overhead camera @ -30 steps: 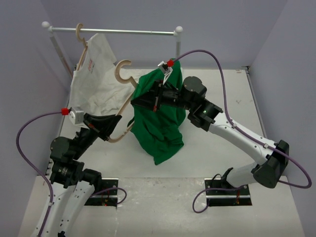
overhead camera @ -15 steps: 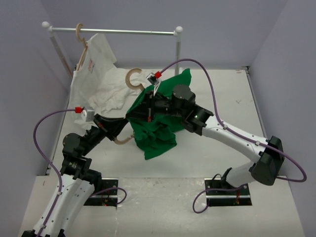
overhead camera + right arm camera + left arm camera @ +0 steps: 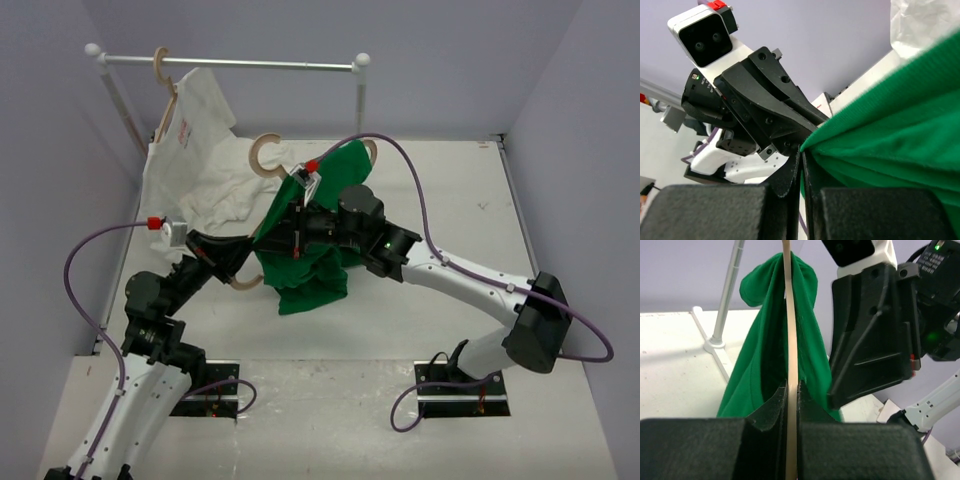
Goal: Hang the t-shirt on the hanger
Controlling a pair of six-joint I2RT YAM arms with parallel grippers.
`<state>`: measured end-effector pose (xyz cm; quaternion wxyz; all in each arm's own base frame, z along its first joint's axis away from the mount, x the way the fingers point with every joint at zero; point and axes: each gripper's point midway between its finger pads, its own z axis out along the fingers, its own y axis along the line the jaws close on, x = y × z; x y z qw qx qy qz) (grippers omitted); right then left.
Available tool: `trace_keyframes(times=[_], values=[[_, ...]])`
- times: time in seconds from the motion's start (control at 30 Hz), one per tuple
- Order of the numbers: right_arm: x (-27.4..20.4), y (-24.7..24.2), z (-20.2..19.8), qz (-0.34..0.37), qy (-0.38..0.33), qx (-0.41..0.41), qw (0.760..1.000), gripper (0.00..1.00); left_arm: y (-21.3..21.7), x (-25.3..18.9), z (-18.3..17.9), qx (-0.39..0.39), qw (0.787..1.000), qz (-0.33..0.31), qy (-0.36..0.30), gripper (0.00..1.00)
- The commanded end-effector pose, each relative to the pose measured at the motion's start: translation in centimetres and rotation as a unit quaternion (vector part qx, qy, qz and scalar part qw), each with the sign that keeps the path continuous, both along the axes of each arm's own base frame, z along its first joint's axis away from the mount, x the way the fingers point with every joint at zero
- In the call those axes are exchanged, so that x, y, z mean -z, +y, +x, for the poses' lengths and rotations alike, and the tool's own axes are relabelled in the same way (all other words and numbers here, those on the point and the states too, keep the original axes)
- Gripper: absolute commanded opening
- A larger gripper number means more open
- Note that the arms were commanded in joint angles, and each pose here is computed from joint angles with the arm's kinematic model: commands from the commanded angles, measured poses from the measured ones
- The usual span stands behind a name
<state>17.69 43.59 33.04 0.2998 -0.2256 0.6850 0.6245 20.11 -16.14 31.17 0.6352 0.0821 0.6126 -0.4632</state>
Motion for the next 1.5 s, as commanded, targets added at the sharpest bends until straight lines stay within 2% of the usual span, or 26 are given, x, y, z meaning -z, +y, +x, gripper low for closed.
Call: trace_keyframes(times=[0.0, 0.03, 0.07, 0.13, 0.23, 0.3, 0.33, 0.43, 0.5, 0.6, 0.73, 0.83, 0.93, 1.03, 1.23, 1.33, 1.37, 1.47], values=[[-3.5, -1.4, -0.5, -0.003, -0.057, 0.003, 0.998, 0.33, -0.7, -3.7, -0.5, 0.026, 0.998, 0.002, -0.057, 0.0], [-3.7, -2.4, 0.3, -0.015, -0.063, 0.017, 0.998, 0.47, -1.0, -3.5, -0.4, 0.036, 0.998, 0.011, -0.052, 0.0], [-4.0, -3.8, 1.7, -0.022, -0.08, 0.038, 0.996, 0.54, -1.4, -3.1, -0.2, 0.048, 0.998, 0.027, -0.04, 0.0], [-4.4, -6.5, 2.5, -0.035, -0.103, 0.056, 0.992, 0.59, -1.8, -2.8, 0.0, 0.06, 0.997, 0.044, -0.03, 0.0], [-5.0, -13.2, 5.0, -0.06, -0.164, 0.109, 0.979, 0.65, -2.7, -2.6, 0.0, 0.097, 0.992, 0.08, -0.021, 0.0], [-4.5, -16.2, 6.2, -0.099, -0.201, 0.141, 0.964, 0.74, -3.0, -2.6, 0.0, 0.108, 0.99, 0.084, -0.024, 0.0], [-3.9, -17.3, 7.1, -0.129, -0.238, 0.156, 0.95, 0.77, -3.1, -2.9, 0.0, 0.11, 0.99, 0.084, -0.029, 0.0], [-2.4, -20.6, 9.7, -0.235, -0.328, 0.199, 0.893, 0.79, -3.5, -3.9, -0.2, 0.128, 0.987, 0.086, -0.044, 0.0], [-2.1, -21.5, 10.4, -0.257, -0.368, 0.194, 0.872, 0.78, -3.9, -4.1, -0.4, 0.146, 0.984, 0.092, -0.048, 0.0], [-2.7, -21.4, 10.0, -0.261, -0.462, 0.135, 0.837, 0.77, -4.1, -4.6, -1.0, 0.163, 0.978, 0.108, -0.074, 0.0], [-3.6, -20.7, 9.6, -0.244, -0.486, 0.069, 0.836, 0.77, -4.1, -5.1, -2.3, 0.178, 0.971, 0.12, -0.108, 0.0], [-4.2, -20.4, 9.3, -0.239, -0.474, 0.024, 0.847, 0.74, -4.2, -5.5, -3.5, 0.194, 0.964, 0.126, -0.132, 0.0], [-3.5, -19.3, 7.9, -0.221, -0.454, -0.054, 0.862, 0.64, -4.2, -6.1, -4.6, 0.209, 0.956, 0.129, -0.158, 0.0], [-2.6, -18.8, 6.9, -0.211, -0.415, -0.104, 0.879, 0.6, -4.2, -6.8, -5.0, 0.213, 0.952, 0.13, -0.176, 0.0], [-2.0, -18.1, 5.4, -0.175, -0.395, -0.159, 0.888, 0.5, -4.1, -9.1, -4.5, 0.196, 0.952, 0.129, -0.197, 0.0], [-2.3, -18.2, 4.9, -0.169, -0.407, -0.166, 0.882, 0.05, -4.0, -10.0, -3.8, 0.181, 0.953, 0.131, -0.203, 0.0], [-2.2, -18.2, 5.1, -0.173, -0.409, -0.162, 0.881, 0.0, -3.9, -10.3, -3.3, 0.17, 0.956, 0.13, -0.202, 0.0], [-2.5, -18.4, 6.3, -0.19, -0.423, -0.13, 0.877, 0.0, -3.5, -10.9, -1.1, 0.126, 0.968, 0.128, -0.173, 0.02]])
